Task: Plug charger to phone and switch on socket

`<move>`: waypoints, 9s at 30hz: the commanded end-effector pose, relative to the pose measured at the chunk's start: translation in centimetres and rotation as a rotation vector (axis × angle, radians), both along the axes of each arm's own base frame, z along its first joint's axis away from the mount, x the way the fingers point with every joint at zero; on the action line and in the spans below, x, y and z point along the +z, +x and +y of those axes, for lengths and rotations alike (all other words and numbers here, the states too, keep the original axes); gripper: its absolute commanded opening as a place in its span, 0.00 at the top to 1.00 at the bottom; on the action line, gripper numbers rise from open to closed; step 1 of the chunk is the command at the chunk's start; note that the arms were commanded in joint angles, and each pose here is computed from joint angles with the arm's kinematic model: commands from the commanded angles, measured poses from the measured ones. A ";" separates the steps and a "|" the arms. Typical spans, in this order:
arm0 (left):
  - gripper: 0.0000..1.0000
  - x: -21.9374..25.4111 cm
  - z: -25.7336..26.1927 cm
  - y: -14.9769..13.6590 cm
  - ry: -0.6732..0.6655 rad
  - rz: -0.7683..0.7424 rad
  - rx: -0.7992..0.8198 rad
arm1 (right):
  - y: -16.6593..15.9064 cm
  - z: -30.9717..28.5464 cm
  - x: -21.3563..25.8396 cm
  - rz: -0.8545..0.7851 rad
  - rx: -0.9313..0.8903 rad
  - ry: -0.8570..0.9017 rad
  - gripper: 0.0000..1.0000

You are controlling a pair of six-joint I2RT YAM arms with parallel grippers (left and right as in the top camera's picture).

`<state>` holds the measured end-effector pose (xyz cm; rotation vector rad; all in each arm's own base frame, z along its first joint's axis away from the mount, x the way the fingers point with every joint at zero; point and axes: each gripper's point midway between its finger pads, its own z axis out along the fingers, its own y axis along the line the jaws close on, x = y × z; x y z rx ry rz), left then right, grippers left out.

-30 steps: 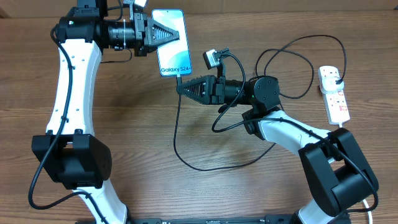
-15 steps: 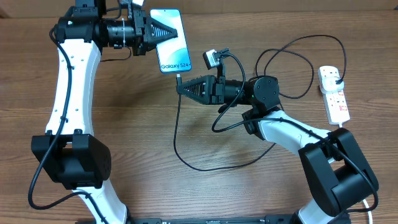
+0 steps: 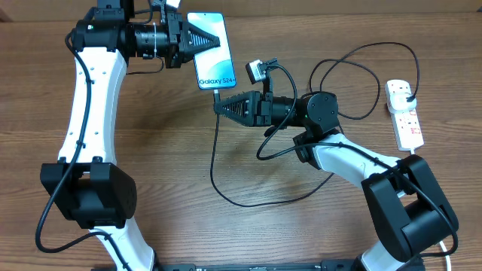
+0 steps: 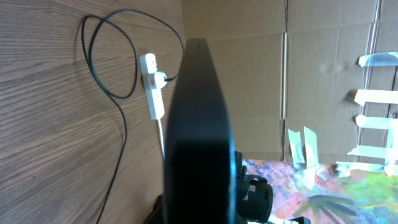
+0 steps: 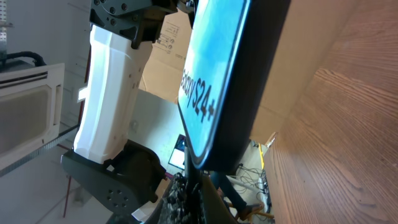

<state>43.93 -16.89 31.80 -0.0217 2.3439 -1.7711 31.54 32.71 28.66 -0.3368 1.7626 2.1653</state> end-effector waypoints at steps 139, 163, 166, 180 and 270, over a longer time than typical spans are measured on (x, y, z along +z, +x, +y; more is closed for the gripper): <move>0.96 -2.7 1.2 0.4 0.242 -0.076 0.067 | 9.5 -18.3 -17.9 0.511 -0.480 -0.534 0.00; 0.96 -16.9 -11.0 0.3 0.346 0.209 -0.107 | 5.2 -24.2 -8.6 0.297 -0.846 -0.781 0.00; 0.96 -19.0 -12.3 -0.1 0.372 0.231 -0.128 | 4.9 -24.2 -8.4 0.297 -0.845 -0.781 0.00; 0.96 -24.2 -15.5 -0.6 0.529 0.260 -0.086 | 4.2 -24.1 -9.2 0.337 -0.825 -0.799 0.00; 0.51 -32.7 -9.8 -1.1 0.906 0.354 0.018 | 3.9 -24.2 -9.5 0.355 -0.818 -0.808 0.00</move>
